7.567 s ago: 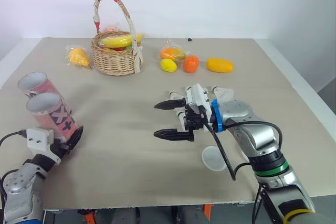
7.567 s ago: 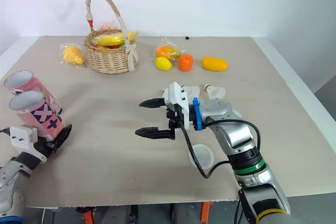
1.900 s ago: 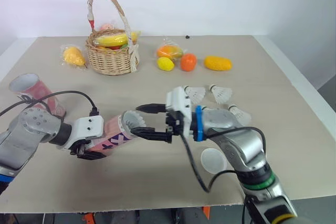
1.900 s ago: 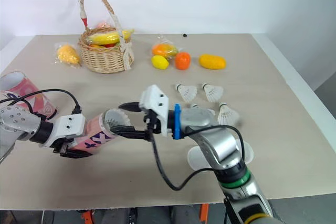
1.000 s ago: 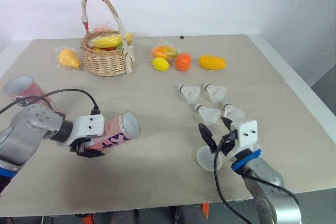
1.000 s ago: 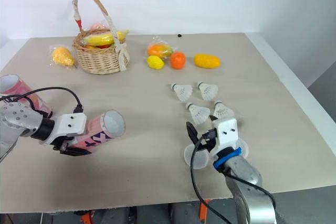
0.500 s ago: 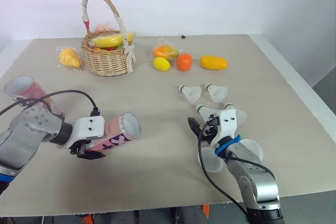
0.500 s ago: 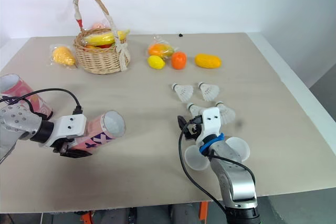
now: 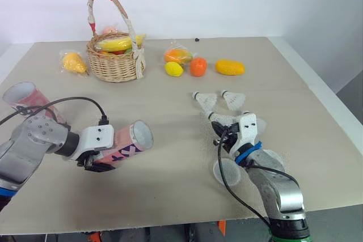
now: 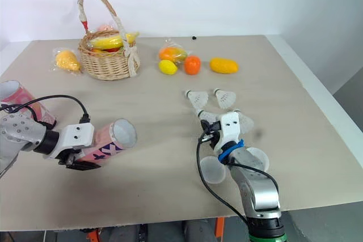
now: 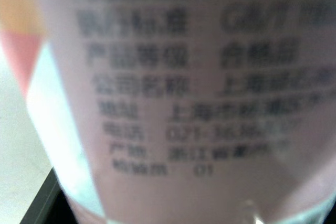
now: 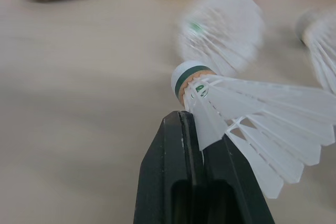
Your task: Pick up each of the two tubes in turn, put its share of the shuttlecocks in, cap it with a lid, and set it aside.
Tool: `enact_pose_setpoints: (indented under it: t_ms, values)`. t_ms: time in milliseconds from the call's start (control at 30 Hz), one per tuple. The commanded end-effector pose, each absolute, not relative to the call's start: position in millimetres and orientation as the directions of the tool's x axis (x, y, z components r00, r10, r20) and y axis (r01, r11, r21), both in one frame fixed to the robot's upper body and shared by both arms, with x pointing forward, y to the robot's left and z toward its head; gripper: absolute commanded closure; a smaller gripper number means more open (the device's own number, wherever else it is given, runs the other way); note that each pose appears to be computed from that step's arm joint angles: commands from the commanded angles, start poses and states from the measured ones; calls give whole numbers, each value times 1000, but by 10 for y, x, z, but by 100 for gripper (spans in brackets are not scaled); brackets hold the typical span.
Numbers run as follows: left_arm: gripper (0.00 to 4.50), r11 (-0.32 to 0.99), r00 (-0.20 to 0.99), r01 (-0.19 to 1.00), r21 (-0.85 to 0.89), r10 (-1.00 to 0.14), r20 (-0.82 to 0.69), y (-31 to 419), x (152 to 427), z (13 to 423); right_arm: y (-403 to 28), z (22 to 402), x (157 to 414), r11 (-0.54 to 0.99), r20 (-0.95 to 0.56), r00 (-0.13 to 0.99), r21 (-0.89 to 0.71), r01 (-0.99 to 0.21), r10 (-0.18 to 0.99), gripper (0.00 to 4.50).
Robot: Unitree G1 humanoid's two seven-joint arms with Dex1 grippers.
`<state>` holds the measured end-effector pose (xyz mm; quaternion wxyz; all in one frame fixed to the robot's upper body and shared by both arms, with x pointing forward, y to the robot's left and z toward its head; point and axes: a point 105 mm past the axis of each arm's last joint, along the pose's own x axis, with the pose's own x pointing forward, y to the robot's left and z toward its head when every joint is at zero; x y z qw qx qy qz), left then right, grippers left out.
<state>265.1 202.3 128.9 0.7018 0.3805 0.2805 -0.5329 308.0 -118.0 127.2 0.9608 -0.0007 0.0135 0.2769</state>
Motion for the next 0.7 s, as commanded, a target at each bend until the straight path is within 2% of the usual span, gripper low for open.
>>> enact_pose_setpoints:
  t_ms: [33, 100, 200, 400, 567, 600, 700]
  values:
    - [124, 141, 300, 953, 267, -538, -788, 2009, 2702, 1368, -828, 1767, 2782, 626, 99, 620, -39, -779, 778, 446]
    - [124, 140, 299, 954, 266, -540, -787, 2003, 2714, 1369, -669, 1871, 2647, 474, 69, 469, -81, -877, 880, 446]
    - [124, 135, 298, 954, 269, -543, -785, 1983, 2747, 1369, -390, 1924, 2554, 231, -47, 246, -219, -948, 968, 446]
    - [124, 143, 301, 953, 267, -542, -785, 1990, 2769, 1337, -19, 1805, 2646, 42, -163, 105, -350, -936, 981, 446]
    - [124, 156, 305, 952, 262, -543, -782, 2000, 2738, 1327, 231, 1839, 2628, -39, -150, 15, -354, -934, 989, 446]
    - [124, 158, 306, 952, 263, -542, -783, 2004, 2732, 1327, 249, 1880, 2610, -54, -138, -6, -342, -938, 990, 381]
    - [124, 169, 315, 949, 266, -536, -783, 2031, 2721, 1331, 198, 2070, 2613, -56, -88, -28, -330, -942, 996, 250]
